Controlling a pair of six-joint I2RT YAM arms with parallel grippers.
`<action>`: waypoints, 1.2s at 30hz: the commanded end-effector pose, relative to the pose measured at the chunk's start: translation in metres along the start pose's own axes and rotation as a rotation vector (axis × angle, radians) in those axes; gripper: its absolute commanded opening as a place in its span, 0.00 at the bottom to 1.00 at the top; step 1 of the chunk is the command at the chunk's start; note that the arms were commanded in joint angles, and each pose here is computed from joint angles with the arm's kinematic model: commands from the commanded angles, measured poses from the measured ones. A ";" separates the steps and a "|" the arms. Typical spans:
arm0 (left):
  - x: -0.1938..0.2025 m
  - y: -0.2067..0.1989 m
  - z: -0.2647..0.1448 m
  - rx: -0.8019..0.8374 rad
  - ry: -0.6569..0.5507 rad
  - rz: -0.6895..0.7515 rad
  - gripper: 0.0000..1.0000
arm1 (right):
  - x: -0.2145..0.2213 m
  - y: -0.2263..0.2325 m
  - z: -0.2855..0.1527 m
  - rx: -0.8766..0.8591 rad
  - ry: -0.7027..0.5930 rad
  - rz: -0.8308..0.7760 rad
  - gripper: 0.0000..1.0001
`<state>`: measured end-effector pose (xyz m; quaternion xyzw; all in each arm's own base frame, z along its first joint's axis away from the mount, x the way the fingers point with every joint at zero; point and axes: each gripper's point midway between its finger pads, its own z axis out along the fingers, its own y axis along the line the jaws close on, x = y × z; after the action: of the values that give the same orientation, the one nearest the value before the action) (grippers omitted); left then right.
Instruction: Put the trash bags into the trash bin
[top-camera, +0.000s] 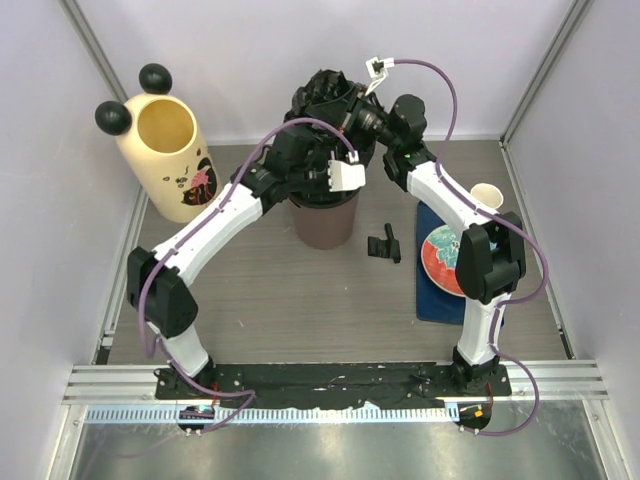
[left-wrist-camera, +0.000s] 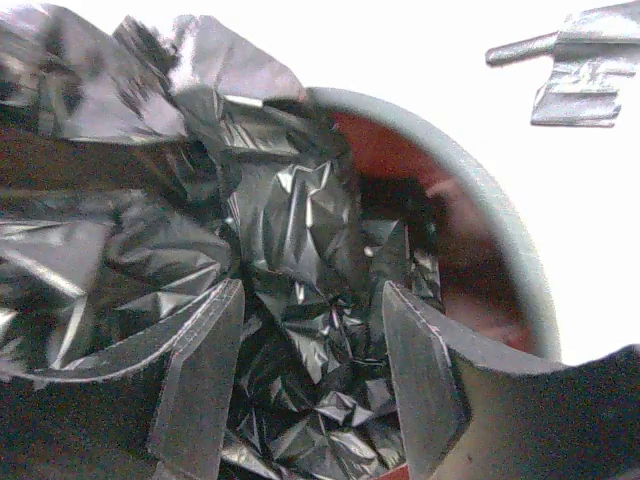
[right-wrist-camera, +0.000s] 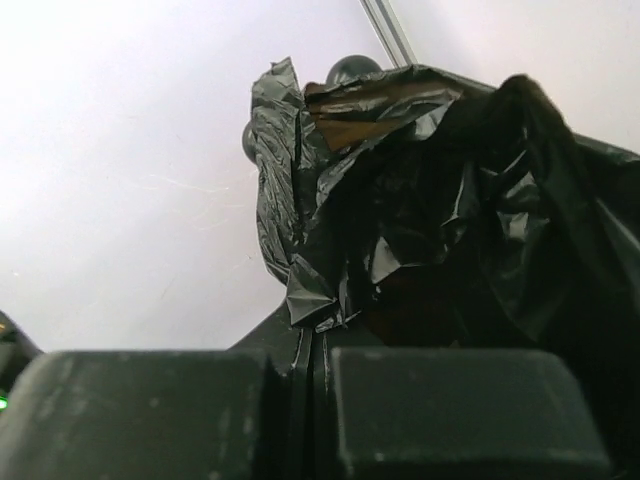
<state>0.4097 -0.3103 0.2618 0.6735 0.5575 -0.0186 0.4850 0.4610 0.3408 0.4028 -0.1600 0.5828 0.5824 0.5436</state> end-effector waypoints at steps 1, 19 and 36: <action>-0.069 0.019 -0.072 -0.074 -0.234 0.006 0.65 | -0.041 0.031 -0.004 -0.068 -0.076 -0.063 0.01; -0.049 0.108 -0.167 -0.243 -0.436 -0.761 0.73 | 0.011 0.094 -0.034 -0.276 0.177 0.004 0.03; -0.092 0.095 -0.158 0.163 -0.692 -0.949 0.41 | 0.029 0.118 -0.060 -0.301 0.303 -0.067 0.13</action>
<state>0.3826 -0.2578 0.4311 0.3279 0.6381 -0.4486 0.5330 0.3517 0.3429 0.4027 -0.3113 0.5798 0.6170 0.4315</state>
